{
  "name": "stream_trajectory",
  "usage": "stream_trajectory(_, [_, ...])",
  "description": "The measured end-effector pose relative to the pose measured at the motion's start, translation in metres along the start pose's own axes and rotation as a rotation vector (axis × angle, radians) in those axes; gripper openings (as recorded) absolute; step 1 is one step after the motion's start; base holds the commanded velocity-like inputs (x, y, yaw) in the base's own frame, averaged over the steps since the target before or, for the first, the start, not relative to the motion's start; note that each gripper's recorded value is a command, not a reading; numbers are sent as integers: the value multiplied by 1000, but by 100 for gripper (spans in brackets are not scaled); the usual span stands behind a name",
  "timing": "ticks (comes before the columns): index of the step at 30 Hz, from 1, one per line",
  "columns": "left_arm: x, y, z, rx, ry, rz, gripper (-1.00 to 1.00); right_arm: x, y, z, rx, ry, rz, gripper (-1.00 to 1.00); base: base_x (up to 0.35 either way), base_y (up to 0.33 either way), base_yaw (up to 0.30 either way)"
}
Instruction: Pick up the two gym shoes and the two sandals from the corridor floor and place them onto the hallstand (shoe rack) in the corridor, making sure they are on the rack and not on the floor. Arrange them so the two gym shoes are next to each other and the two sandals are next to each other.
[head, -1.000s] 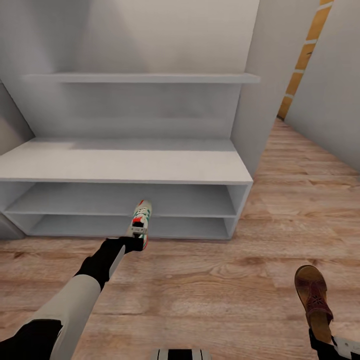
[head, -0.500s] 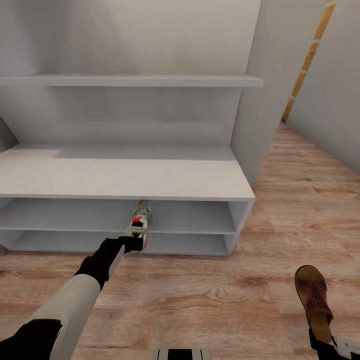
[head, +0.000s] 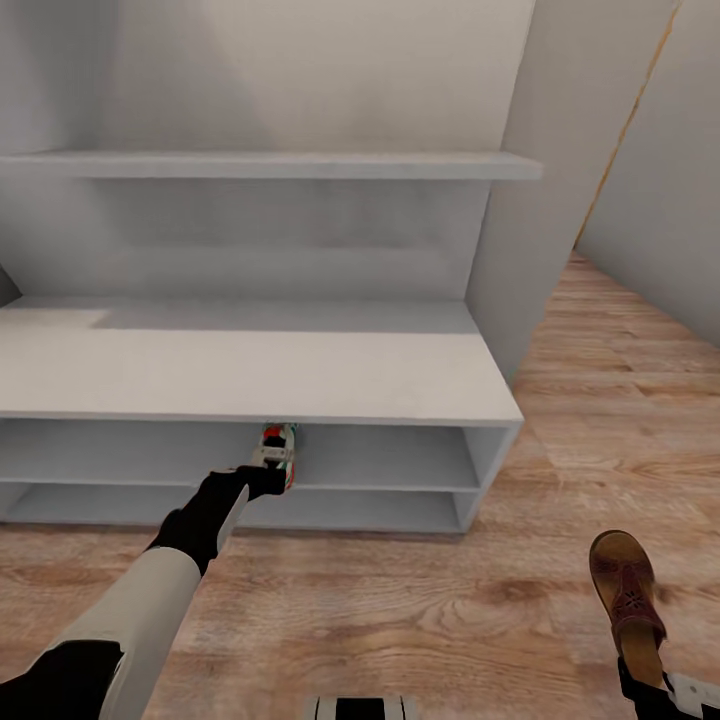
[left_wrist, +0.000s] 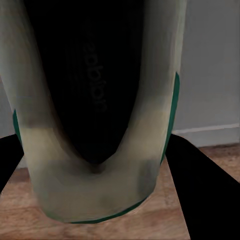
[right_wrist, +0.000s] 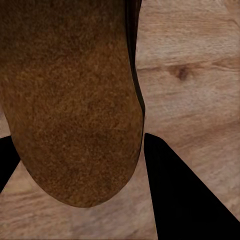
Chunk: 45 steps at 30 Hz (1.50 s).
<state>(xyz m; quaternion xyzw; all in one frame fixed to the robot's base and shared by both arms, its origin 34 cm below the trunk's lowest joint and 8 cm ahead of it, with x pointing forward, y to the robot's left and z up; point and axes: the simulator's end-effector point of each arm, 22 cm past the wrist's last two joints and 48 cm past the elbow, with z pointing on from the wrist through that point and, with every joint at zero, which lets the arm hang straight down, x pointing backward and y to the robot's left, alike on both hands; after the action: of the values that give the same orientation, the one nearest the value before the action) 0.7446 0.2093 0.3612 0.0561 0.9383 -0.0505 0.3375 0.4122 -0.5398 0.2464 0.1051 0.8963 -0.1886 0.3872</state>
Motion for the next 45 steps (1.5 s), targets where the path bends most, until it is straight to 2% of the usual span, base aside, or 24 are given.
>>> stream_trajectory(15, [-1, -2, 0, 3, -4, 5, -100, 0, 0, 0, 1, 1, 0, -100, 63, 0, 0])
stream_trajectory(23, [-2, -2, 0, 6, -6, -4, -100, 0, 0, 0, 1, 0, 0, -100, 186, 0, 0])
stream_trajectory(40, [-2, -3, 0, 9, -6, 8, -100, 0, 0, 0, 1, 1, 0, -100, 12, 0, 0])
stream_trajectory(41, [-2, -3, 0, 9, -6, 8, 100, 0, 0, 0, 1, 1, 0, -100, 0, 0, 0])
stream_trajectory(42, [19, -6, 5, 21, 39, -7, 100, 1, 0, 0, 1, 2, 0, -100, 0, 0, 0])
stream_trajectory(45, [19, -5, 5, 21, 41, -14, 100, 1, 0, 0, 1, 2, 0, -100, 0, 0, 0])
